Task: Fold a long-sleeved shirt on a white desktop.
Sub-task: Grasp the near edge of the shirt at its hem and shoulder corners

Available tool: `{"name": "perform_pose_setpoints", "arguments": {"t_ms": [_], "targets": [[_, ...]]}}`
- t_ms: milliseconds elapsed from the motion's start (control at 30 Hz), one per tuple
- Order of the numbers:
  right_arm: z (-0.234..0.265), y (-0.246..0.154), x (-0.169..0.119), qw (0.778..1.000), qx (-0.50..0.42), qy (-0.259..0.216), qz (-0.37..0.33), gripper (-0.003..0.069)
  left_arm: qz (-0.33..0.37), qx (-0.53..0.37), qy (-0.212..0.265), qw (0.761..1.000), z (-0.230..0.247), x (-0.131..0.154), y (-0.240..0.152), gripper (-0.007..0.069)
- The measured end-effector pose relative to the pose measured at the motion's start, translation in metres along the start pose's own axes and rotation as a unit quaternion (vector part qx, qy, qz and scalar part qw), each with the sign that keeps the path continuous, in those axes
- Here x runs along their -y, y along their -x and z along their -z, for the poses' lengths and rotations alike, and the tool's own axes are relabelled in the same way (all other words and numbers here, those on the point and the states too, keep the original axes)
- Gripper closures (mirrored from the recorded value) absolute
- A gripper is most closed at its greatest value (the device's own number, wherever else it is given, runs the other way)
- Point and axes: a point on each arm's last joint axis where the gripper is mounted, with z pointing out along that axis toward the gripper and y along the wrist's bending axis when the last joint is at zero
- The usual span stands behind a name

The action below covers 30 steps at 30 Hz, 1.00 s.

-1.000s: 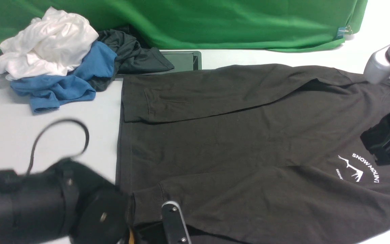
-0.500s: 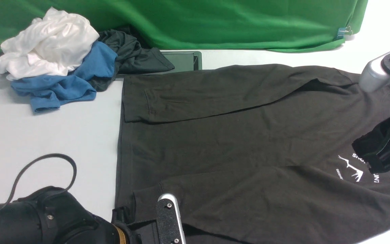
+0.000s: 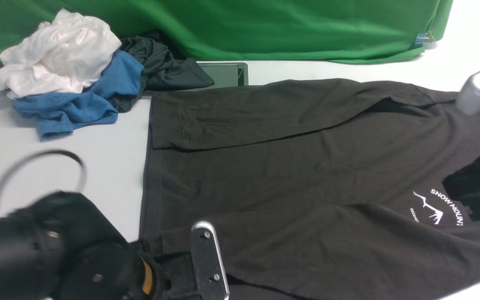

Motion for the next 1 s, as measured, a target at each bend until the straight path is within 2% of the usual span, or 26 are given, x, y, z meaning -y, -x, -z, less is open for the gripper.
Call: {"name": "perform_pose_setpoints", "arguments": {"t_ms": [133,200,300,400,433,467,600,833,1000], "targets": [[-0.003,-0.010,0.005,0.998,-0.024,-0.027,-0.045,0.0452,0.006,0.019,0.003,1.000,0.026,0.007,-0.008,0.0601],[-0.021,-0.020,0.013,0.993,-0.055,-0.061,-0.088,0.0396,0.009,0.028,0.003,1.000,0.035,0.010,-0.012,0.0601],[-0.039,-0.028,0.022,0.986,-0.082,-0.081,-0.123,0.0354,0.010,0.036,0.006,0.999,0.039,0.011,-0.013,0.0601],[-0.070,-0.045,0.049,0.960,-0.136,-0.115,-0.216,0.0261,0.009,0.041,0.009,0.999,0.042,0.012,-0.014,0.0601],[-0.072,-0.046,0.050,0.958,-0.140,-0.117,-0.221,0.0256,0.009,0.041,0.009,0.999,0.042,0.012,-0.014,0.0601],[-0.081,-0.054,0.064,0.944,-0.158,-0.129,-0.261,0.0223,0.011,0.042,0.006,0.999,0.042,0.012,-0.014,0.0601],[-0.089,-0.061,0.079,0.928,-0.170,-0.138,-0.303,0.0207,0.015,0.048,0.004,0.999,0.042,0.012,-0.013,0.0601],[-0.089,-0.060,0.081,0.927,-0.155,-0.139,-0.311,0.0207,0.017,0.064,0.011,0.998,0.042,0.011,-0.010,0.0601],[-0.088,-0.059,0.088,0.921,-0.141,-0.173,-0.320,0.0207,0.019,0.066,0.011,0.998,0.043,0.011,-0.010,0.0601]]}}
